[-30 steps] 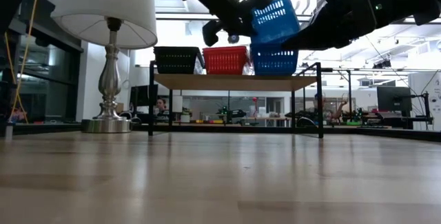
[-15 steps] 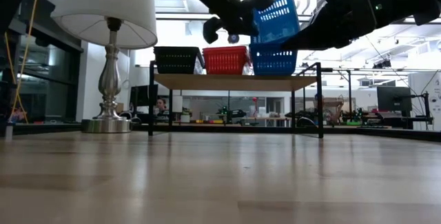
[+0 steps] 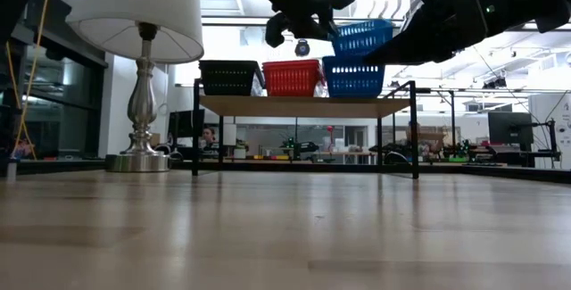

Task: Stack baskets on shelf by color
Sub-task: Stack the blue bin on top of the blue bin on the shelf

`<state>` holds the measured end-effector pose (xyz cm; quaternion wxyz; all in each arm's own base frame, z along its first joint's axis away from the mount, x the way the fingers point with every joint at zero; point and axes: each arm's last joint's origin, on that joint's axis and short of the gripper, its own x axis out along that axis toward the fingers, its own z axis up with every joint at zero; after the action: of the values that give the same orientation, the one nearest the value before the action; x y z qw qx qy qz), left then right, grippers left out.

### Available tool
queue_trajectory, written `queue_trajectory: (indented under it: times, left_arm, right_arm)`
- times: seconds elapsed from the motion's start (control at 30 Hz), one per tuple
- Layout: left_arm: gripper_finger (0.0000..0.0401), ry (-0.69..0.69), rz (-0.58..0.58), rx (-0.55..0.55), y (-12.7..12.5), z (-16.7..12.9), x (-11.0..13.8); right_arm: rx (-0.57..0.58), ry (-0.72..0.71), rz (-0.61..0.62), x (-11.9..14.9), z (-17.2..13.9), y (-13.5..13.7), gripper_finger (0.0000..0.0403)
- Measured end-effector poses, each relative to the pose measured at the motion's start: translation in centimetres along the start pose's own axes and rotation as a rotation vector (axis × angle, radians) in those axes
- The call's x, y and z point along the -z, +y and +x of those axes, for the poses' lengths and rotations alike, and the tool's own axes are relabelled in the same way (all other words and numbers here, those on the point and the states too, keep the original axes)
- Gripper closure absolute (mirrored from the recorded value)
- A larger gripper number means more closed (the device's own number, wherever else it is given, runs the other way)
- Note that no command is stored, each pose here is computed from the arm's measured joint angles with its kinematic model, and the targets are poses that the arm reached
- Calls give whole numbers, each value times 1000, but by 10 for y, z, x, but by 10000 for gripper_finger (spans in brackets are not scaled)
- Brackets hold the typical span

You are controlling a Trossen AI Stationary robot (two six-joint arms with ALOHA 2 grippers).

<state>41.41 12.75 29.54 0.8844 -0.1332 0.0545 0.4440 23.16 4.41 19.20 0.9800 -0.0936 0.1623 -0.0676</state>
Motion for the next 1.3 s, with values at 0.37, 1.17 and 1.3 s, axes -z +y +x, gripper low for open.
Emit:
queue_trajectory:
  times: [0.37, 1.17, 1.3]
  left_arm:
    - [237, -18, 50, 5, 2, -6, -11]
    - [388, -101, 360, 351, 36, -167, -70]
    - [399, -129, 337, 467, 49, -187, -30]
  right_arm:
    - [0, 0, 0, 0, 0, 0, 403]
    - [419, -506, -27, -58, -24, -14, 403]
    - [601, -538, 43, -65, -33, -29, 403]
